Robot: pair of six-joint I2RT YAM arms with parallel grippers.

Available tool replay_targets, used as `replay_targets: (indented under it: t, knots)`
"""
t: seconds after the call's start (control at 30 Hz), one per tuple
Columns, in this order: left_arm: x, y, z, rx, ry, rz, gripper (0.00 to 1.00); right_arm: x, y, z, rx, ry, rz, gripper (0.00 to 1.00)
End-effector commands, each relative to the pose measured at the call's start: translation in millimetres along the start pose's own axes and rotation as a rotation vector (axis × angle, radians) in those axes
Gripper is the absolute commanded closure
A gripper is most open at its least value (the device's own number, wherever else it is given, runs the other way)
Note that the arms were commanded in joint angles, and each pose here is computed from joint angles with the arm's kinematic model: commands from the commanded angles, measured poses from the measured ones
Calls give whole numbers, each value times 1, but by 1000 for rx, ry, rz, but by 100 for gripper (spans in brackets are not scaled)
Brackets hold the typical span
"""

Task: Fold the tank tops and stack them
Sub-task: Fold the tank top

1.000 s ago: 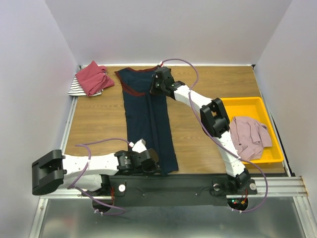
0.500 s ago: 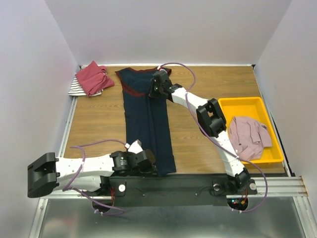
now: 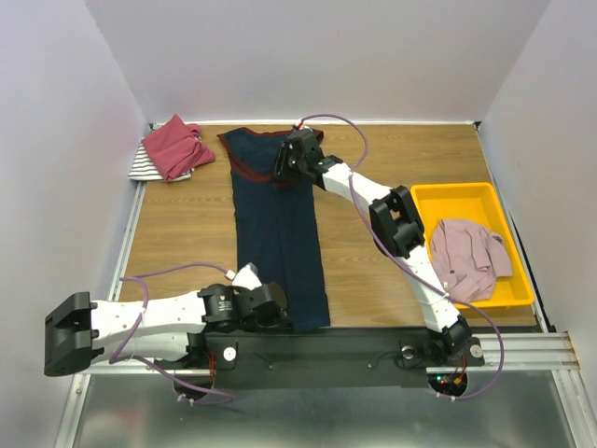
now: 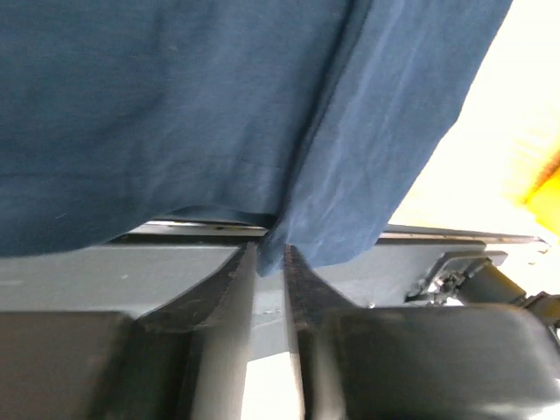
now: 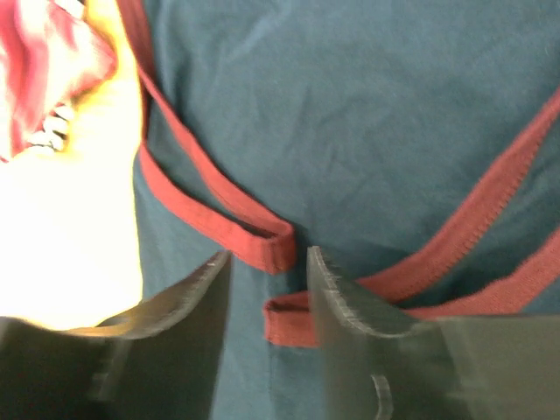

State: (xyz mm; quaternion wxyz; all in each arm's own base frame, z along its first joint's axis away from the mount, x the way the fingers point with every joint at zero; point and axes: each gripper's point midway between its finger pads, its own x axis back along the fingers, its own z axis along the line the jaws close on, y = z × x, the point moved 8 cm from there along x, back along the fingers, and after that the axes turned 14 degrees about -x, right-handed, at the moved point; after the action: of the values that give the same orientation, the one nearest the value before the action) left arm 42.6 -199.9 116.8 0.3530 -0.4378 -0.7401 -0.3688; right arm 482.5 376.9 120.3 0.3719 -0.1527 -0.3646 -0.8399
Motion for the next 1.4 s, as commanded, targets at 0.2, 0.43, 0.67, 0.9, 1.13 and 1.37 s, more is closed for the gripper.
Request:
replay_targets:
  t: [0.2,0.43,0.67,0.9,1.13,1.37]
  knots:
    - [49,36,-23,-18,-73,-220,64,53,45,59,53,155,-126,39]
    - [61,52,1,61,57,-317,45,140,20,25,62,55,-51,35]
    - [63,65,19,167,8,-393,22,211,-35,-39,54,-63,31,31]
    - [63,162,-8,2,181,-686,20,190,-38,-54,72,-121,49,28]
    - [24,283,16,-96,275,-651,23,142,-31,-75,101,-163,98,26]
    - [-10,382,-10,-240,234,-685,19,83,10,-68,179,-210,-53,25]
